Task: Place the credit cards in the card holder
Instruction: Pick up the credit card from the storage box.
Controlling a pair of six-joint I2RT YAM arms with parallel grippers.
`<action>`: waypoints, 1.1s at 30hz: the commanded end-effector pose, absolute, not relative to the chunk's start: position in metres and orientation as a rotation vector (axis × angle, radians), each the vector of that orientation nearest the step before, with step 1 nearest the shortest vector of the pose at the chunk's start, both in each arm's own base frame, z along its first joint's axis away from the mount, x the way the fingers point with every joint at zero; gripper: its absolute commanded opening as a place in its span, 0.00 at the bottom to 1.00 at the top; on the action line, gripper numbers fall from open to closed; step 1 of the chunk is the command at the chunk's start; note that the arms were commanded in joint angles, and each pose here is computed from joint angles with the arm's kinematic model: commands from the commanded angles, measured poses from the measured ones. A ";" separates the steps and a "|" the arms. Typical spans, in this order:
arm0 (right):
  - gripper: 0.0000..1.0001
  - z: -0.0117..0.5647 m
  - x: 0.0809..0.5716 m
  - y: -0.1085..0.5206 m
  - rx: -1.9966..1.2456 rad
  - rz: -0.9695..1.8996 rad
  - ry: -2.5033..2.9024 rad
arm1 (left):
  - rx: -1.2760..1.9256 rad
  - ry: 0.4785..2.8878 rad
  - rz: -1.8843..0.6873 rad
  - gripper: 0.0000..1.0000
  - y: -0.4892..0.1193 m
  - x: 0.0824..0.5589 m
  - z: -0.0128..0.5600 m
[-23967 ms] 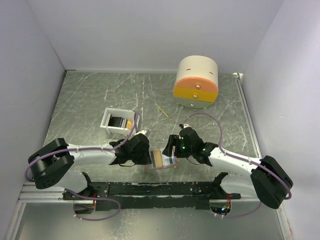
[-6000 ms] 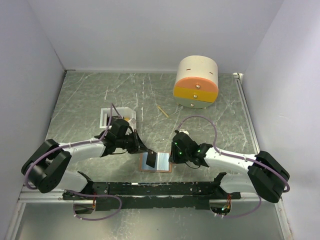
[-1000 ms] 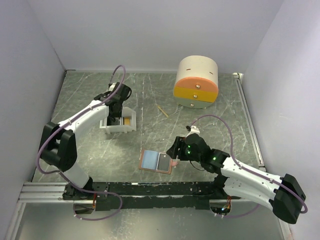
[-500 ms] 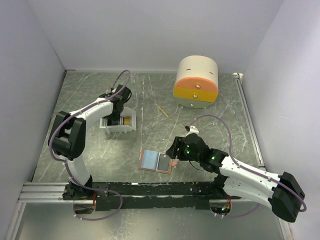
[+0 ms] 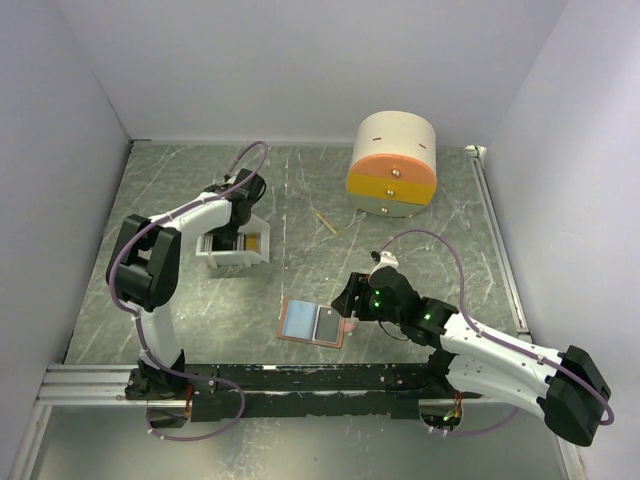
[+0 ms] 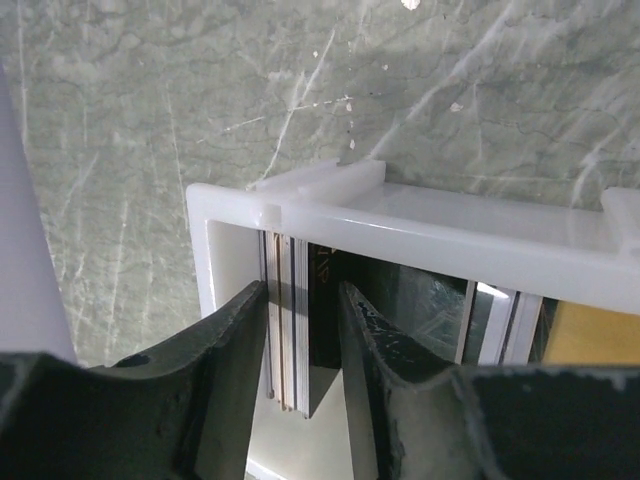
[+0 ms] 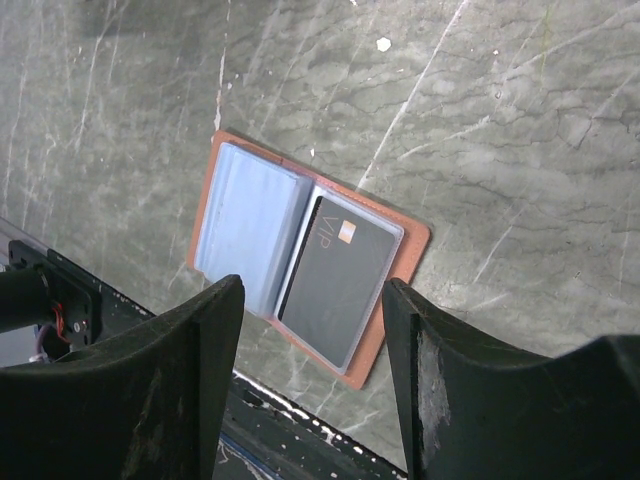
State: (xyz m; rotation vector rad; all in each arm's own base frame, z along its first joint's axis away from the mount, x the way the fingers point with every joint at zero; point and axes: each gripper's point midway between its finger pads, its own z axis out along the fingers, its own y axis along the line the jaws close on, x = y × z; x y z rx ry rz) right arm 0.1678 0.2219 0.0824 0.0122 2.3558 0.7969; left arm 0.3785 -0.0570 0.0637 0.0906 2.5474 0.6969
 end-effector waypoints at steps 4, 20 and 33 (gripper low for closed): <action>0.58 0.087 0.171 0.223 0.002 0.792 2.336 | 0.096 2.518 0.755 0.31 -0.050 0.392 0.068; 0.59 0.083 0.168 0.225 0.001 0.804 2.352 | 0.116 2.450 0.833 0.30 -0.043 0.402 0.099; 0.59 0.083 0.168 0.222 0.009 0.799 2.351 | 0.126 2.473 0.842 0.36 -0.038 0.401 0.086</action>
